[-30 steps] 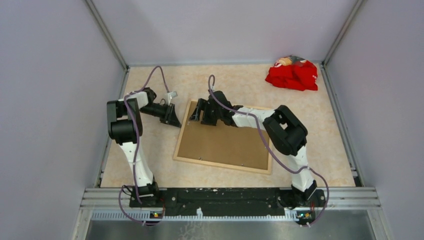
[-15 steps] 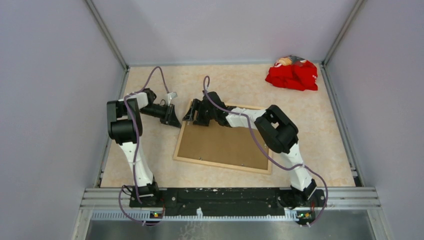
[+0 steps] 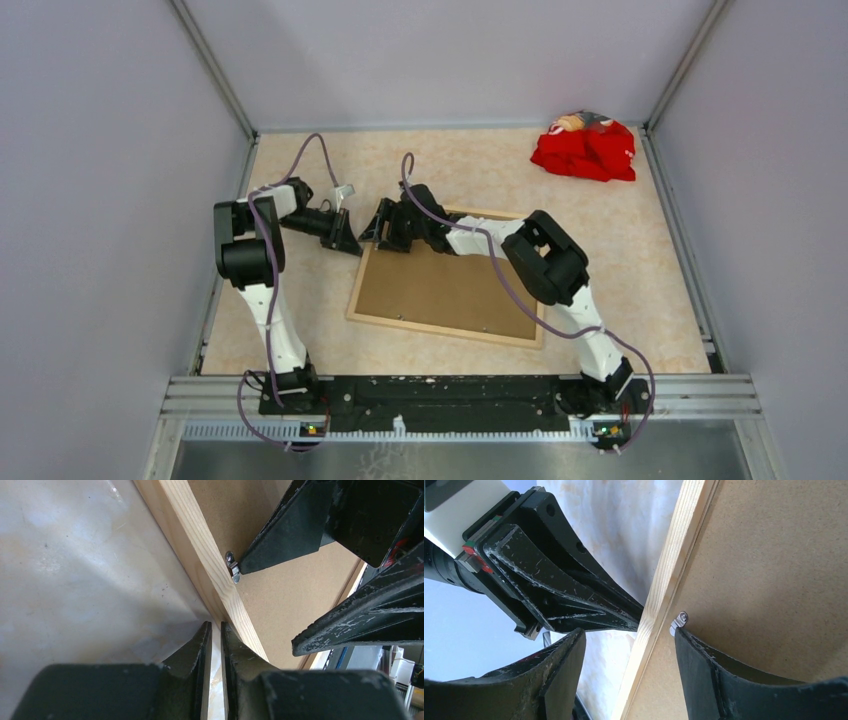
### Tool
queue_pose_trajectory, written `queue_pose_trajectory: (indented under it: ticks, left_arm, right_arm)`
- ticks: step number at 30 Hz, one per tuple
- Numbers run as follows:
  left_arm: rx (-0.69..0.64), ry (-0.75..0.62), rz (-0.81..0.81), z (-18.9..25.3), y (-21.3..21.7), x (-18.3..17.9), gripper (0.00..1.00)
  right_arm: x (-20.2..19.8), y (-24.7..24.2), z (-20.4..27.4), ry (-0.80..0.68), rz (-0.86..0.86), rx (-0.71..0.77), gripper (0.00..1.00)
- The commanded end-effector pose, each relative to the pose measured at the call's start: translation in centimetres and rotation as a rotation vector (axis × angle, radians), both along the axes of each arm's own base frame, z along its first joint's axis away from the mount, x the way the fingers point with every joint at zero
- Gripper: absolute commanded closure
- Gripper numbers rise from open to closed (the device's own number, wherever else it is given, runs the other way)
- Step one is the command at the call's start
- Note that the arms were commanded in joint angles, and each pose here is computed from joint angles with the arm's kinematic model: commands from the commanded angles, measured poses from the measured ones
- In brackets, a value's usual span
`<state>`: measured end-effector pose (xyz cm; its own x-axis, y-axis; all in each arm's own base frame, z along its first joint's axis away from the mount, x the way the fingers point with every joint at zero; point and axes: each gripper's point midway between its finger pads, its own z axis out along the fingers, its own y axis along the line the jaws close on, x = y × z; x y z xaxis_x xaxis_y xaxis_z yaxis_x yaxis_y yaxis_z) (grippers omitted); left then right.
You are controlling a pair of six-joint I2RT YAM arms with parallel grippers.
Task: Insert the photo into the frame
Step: Install the photo frame at the center of the board.
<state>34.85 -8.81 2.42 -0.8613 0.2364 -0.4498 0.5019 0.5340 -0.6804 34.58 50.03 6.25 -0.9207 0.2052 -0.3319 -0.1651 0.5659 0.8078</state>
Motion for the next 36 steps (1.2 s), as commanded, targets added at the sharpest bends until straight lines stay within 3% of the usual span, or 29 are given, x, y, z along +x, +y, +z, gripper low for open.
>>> queue_pose_trajectory:
  ticks: [1, 36]
  left_arm:
    - [0.031, 0.001, -0.021, -1.3, 0.1, -0.6, 0.81]
    - [0.029, -0.001, -0.030, -1.2, 0.1, -0.9, 0.83]
  right_arm:
    - [0.0, 1.2, 0.2, -0.008, 0.011, 0.010, 0.34]
    - [1.0, 1.5, -0.9, 0.010, -0.119, 0.009, 0.39]
